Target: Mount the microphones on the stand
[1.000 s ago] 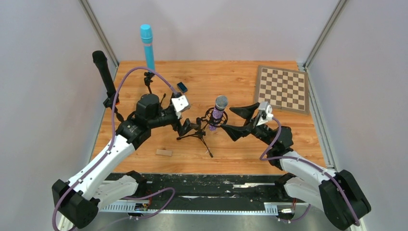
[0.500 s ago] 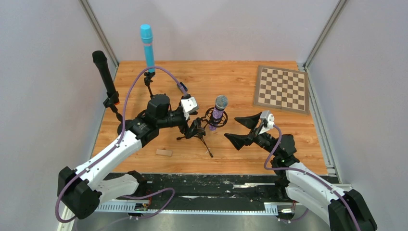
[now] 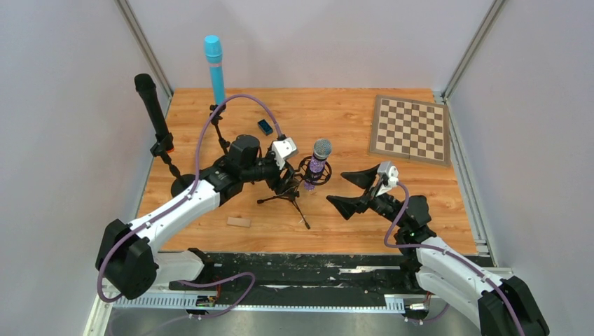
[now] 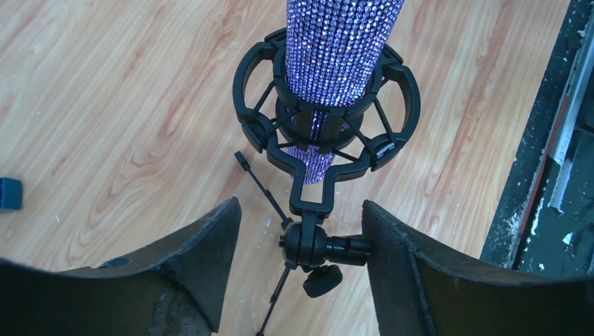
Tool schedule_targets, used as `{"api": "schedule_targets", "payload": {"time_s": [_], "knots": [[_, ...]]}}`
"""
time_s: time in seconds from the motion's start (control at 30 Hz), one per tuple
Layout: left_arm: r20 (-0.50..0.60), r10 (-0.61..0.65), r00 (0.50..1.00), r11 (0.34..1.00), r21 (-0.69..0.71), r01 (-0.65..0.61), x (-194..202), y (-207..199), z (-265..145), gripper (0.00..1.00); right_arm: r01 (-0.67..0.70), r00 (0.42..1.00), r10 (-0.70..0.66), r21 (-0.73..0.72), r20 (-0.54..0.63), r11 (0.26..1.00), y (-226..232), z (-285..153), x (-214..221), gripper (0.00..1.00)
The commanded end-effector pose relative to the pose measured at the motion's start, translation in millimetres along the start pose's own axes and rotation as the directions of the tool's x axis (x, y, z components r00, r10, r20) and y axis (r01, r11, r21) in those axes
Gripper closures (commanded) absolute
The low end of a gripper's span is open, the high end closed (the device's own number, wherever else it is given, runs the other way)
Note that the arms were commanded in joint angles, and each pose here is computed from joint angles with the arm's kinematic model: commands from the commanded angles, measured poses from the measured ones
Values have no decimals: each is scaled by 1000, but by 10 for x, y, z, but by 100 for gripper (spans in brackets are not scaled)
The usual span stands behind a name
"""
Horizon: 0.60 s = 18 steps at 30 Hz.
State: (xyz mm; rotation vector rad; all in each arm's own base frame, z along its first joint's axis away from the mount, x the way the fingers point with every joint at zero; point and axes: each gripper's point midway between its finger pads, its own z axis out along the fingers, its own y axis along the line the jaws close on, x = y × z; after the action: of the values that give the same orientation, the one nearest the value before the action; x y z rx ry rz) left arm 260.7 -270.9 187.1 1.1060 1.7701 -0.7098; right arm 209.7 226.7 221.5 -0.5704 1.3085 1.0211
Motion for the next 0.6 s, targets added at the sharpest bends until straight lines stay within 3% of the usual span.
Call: {"api": "schedule_targets", "payload": {"time_s": [0.0,0.13,0.2,0.23,0.3,0.57], "knots": [[74,66,995,998,12,-67,-226,-11,-14,30,-2,1000,2,-18,1,1000,35,10,-6,3],[76,87,993,995,36,-90,-201,-47,4,36,-6,1000,6,-27,-8,1000,33,32,19,3],[75,93,993,994,55,-97,-187,-71,16,45,-8,1000,7,-30,-15,1000,32,42,34,3],[74,94,993,993,61,-99,-183,-77,23,56,-8,1000,8,-31,-18,999,31,46,41,3],[61,96,993,991,83,-101,-156,-101,41,68,-9,1000,8,-28,-22,1000,21,47,53,3],[59,94,994,988,115,-101,-212,-120,79,100,-4,999,3,-22,-39,1000,3,35,108,3]]}}
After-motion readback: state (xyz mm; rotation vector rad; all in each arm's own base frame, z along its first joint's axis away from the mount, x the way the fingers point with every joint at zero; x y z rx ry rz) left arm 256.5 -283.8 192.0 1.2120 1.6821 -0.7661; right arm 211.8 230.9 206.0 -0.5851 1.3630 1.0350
